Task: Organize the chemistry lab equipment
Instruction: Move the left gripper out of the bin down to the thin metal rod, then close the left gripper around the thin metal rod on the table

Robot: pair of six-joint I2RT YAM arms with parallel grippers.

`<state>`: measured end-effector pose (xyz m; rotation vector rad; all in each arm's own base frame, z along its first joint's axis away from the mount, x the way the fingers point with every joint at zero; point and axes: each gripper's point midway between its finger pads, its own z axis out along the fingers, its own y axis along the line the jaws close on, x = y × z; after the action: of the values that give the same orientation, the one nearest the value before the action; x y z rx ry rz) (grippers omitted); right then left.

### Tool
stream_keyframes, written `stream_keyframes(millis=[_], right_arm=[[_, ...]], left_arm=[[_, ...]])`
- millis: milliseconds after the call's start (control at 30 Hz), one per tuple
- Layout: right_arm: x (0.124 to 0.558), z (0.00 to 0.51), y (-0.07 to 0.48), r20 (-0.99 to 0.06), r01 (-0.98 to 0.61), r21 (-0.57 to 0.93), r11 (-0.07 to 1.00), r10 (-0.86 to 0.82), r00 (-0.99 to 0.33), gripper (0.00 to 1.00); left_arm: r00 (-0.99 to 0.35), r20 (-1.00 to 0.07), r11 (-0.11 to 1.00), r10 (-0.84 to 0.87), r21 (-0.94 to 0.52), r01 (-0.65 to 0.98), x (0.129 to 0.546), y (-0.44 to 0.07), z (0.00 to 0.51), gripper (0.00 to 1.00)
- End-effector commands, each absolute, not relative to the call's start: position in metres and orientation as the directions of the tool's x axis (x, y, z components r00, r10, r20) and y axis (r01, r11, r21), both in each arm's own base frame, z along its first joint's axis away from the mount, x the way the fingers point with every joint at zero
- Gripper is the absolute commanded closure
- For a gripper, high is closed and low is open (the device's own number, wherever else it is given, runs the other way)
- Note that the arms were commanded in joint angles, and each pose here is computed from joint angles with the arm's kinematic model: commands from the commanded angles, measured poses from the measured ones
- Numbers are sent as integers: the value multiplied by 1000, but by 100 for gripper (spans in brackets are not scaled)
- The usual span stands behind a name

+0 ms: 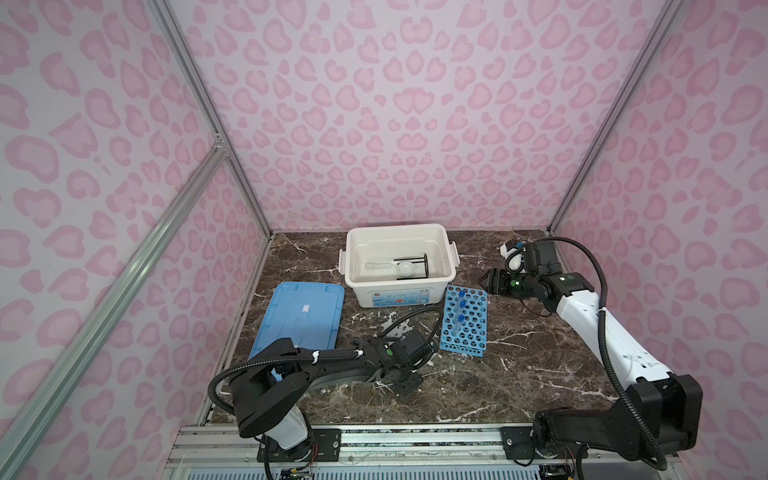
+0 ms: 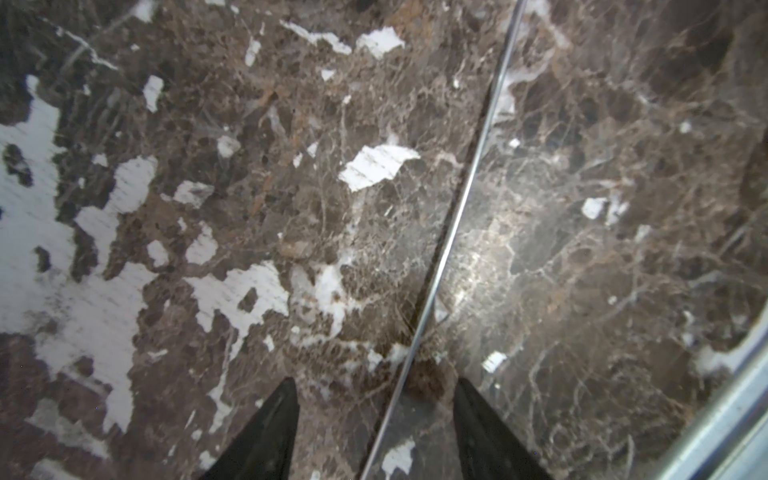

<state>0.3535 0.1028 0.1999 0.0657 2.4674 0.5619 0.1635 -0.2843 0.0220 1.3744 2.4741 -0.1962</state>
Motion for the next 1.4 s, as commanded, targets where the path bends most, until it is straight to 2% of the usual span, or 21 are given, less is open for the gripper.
stream_keyframes(millis=[0, 400, 500, 533, 767, 1100, 1233, 1367], right_arm=[[350, 196, 100, -542, -80, 402, 912, 167, -824, 33], [354, 197, 91, -544, -63, 407, 911, 187, -818, 33], [355, 198, 89, -545, -60, 408, 911, 191, -817, 32], [355, 198, 89, -545, -59, 410, 910, 192, -816, 32], [356, 198, 87, -543, -52, 419, 906, 205, -815, 32], [357, 203, 84, -549, -46, 423, 905, 215, -808, 32], [357, 203, 83, -548, -44, 424, 905, 218, -808, 32], [358, 204, 80, -551, -40, 421, 906, 221, -805, 32]], left_arm=[[-506, -317, 546, 802, 48, 836, 170, -286, 20, 42], [-568, -255, 590, 783, 16, 807, 162, -280, -2, 61], [-579, -241, 597, 779, 3, 802, 159, -279, -4, 63], [-583, -238, 601, 777, 4, 799, 158, -279, -4, 68], [-628, -187, 642, 756, 20, 766, 158, -271, -11, 79], [-680, -143, 686, 719, -17, 728, 146, -264, -18, 84], [-688, -116, 690, 716, -31, 723, 142, -263, -20, 90], [-693, -102, 694, 714, -36, 719, 139, -261, -20, 90]])
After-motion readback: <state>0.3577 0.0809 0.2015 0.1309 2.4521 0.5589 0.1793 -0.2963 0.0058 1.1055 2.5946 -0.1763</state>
